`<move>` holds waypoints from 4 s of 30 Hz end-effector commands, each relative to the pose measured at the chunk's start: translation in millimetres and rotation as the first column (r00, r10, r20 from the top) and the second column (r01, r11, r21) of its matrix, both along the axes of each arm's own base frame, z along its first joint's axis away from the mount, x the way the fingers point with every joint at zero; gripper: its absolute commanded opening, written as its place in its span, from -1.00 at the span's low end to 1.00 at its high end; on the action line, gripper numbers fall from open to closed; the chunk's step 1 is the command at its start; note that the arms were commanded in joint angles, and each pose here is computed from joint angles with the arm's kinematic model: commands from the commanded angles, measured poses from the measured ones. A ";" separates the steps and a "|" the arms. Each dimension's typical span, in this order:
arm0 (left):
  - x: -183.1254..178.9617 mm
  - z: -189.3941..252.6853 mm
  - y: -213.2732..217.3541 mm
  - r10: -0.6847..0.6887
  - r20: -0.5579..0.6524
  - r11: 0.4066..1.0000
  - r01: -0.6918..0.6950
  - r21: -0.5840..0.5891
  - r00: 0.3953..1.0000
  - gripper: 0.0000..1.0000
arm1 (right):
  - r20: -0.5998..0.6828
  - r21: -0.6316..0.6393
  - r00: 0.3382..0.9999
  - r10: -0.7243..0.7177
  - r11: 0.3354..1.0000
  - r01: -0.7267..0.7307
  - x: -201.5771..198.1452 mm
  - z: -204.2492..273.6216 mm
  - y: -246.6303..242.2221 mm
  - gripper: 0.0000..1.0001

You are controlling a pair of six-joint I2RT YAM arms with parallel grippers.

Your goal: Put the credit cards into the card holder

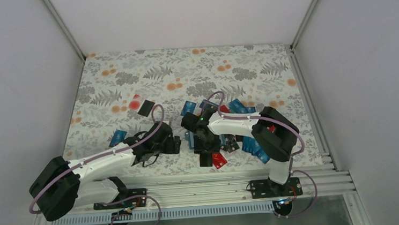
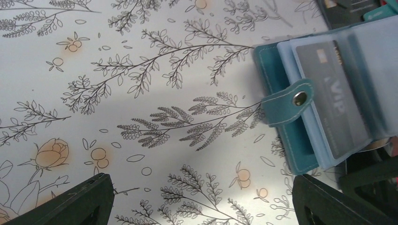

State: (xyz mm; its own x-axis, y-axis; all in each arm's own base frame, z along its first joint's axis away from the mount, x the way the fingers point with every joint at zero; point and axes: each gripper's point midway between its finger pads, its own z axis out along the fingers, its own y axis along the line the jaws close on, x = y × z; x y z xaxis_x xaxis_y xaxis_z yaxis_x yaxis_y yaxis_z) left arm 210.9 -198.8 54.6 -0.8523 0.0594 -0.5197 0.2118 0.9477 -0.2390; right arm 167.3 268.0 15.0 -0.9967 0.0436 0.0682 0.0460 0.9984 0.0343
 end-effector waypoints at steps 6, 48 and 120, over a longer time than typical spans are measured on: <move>-1.5 34.3 -13.7 -0.017 0.031 0.995 0.020 -0.098 0.999 0.89 | 0.087 0.079 0.996 -0.001 0.997 -0.006 4.8 28.7 2.7 0.09; -39.9 112.8 -92.6 -0.299 0.169 0.721 0.338 -0.604 0.939 -0.32 | 0.300 0.505 0.954 -0.011 0.850 -0.149 22.5 151.5 23.7 0.09; 21.6 -0.5 -126.0 -0.216 -0.339 0.843 0.000 -0.537 0.915 -0.95 | 0.229 0.507 0.972 -0.058 0.859 -0.069 106.8 12.8 -79.9 -0.18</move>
